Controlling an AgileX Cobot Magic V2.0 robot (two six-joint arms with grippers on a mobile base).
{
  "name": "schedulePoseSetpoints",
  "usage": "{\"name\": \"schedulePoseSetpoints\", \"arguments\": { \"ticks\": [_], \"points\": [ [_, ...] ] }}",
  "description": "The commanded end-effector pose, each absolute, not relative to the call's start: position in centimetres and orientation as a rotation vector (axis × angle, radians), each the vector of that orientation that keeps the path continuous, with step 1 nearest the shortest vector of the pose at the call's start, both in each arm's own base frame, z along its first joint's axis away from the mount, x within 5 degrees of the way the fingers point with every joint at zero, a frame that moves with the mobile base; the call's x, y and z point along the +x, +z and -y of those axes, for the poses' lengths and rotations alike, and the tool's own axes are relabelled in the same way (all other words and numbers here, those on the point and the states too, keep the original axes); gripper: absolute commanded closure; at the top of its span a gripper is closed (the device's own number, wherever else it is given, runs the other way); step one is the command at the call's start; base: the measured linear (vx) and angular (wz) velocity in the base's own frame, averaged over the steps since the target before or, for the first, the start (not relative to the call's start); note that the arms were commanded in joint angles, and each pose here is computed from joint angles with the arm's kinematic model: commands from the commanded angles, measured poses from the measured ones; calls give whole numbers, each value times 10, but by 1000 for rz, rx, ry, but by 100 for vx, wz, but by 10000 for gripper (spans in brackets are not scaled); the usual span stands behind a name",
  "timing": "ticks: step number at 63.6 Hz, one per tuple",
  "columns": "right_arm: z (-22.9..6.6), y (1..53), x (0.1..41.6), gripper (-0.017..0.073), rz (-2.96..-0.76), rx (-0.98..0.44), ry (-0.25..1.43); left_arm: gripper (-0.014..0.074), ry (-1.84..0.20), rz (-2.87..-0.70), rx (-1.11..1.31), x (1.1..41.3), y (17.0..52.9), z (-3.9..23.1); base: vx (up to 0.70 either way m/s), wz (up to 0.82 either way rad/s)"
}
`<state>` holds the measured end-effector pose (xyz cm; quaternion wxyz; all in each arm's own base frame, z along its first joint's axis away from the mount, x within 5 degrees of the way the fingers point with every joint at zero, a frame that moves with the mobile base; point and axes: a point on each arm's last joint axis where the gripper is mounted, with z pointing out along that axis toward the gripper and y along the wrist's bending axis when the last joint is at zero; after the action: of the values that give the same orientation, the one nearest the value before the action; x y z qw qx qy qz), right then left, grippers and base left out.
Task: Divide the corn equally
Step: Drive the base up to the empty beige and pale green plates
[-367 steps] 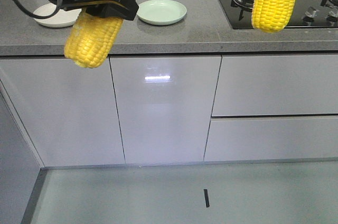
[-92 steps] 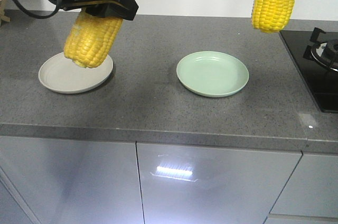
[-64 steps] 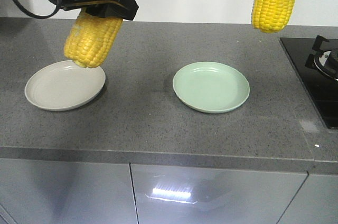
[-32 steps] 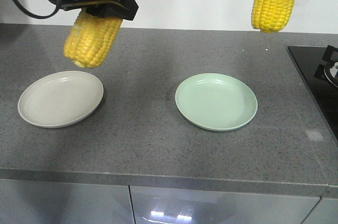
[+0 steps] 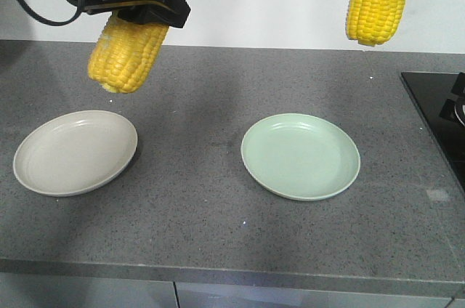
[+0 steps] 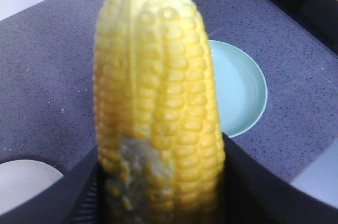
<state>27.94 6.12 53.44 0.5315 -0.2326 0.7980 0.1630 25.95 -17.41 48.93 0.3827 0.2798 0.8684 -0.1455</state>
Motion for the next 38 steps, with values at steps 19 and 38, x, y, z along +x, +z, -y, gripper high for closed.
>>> {"name": "schedulePoseSetpoints", "arguments": {
  "ticks": [19,38],
  "points": [
    [-59,556,265,561,-1787,-519,386,600,-411,-2098,678,247,513,168,6,1],
    [-59,556,265,561,-1787,-519,386,600,-411,-2098,678,247,513,168,6,0]
  ]
}}
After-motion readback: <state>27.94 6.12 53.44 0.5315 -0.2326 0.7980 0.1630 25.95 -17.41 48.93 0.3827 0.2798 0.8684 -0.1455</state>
